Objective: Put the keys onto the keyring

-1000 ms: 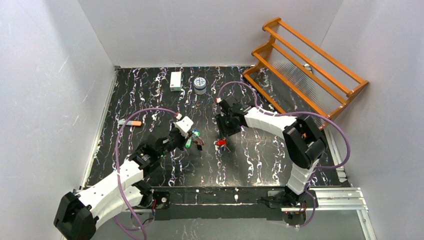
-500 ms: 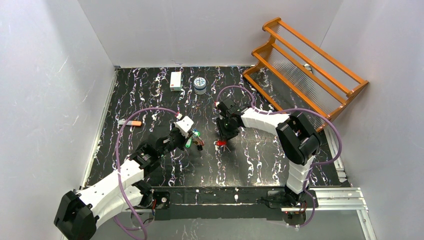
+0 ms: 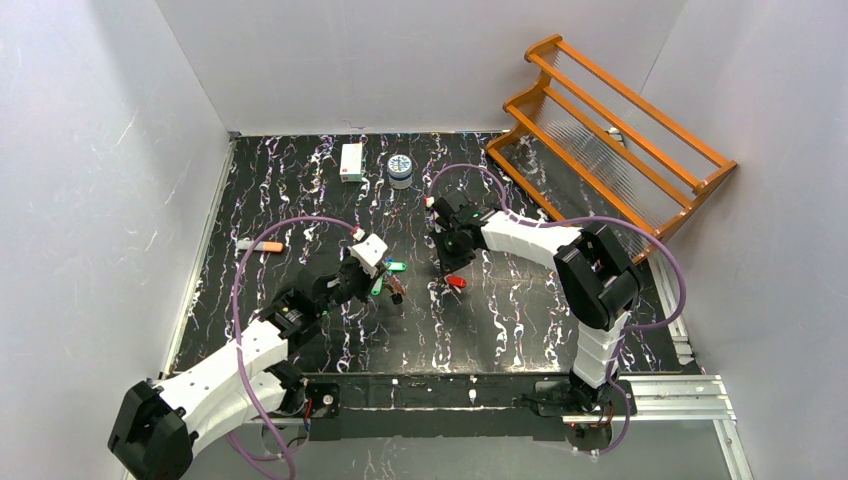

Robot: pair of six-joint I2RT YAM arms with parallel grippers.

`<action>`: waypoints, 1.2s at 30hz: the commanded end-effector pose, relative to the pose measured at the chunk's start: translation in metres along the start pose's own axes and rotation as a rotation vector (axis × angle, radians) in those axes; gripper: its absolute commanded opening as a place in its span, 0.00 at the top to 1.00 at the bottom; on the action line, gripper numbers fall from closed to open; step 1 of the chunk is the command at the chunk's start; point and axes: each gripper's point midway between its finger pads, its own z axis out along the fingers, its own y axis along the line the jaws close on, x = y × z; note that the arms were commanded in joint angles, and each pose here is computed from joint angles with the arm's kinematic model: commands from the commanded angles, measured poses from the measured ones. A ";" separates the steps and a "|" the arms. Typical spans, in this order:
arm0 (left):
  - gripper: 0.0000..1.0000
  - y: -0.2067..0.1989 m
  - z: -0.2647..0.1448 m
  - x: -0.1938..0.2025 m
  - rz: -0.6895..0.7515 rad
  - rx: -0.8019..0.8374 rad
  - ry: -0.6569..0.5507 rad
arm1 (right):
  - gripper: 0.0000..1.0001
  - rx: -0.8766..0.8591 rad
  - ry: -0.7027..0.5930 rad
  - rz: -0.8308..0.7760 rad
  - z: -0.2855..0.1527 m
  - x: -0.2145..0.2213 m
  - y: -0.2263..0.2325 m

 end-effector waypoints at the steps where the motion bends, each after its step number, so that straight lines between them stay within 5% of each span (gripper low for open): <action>1: 1.00 -0.001 0.000 -0.009 0.002 0.003 -0.040 | 0.99 -0.032 -0.060 -0.043 -0.024 -0.020 0.012; 11: 1.00 -0.003 0.001 -0.010 0.003 0.013 -0.045 | 0.99 -0.051 -0.084 -0.061 -0.030 -0.022 0.015; 24: 1.00 -0.013 0.001 -0.020 0.031 0.079 -0.076 | 0.99 -0.214 -0.292 -0.153 -0.089 -0.052 0.040; 36: 1.00 -0.028 0.002 -0.026 0.067 0.174 -0.111 | 0.99 -0.138 -0.485 -0.225 -0.120 -0.065 0.027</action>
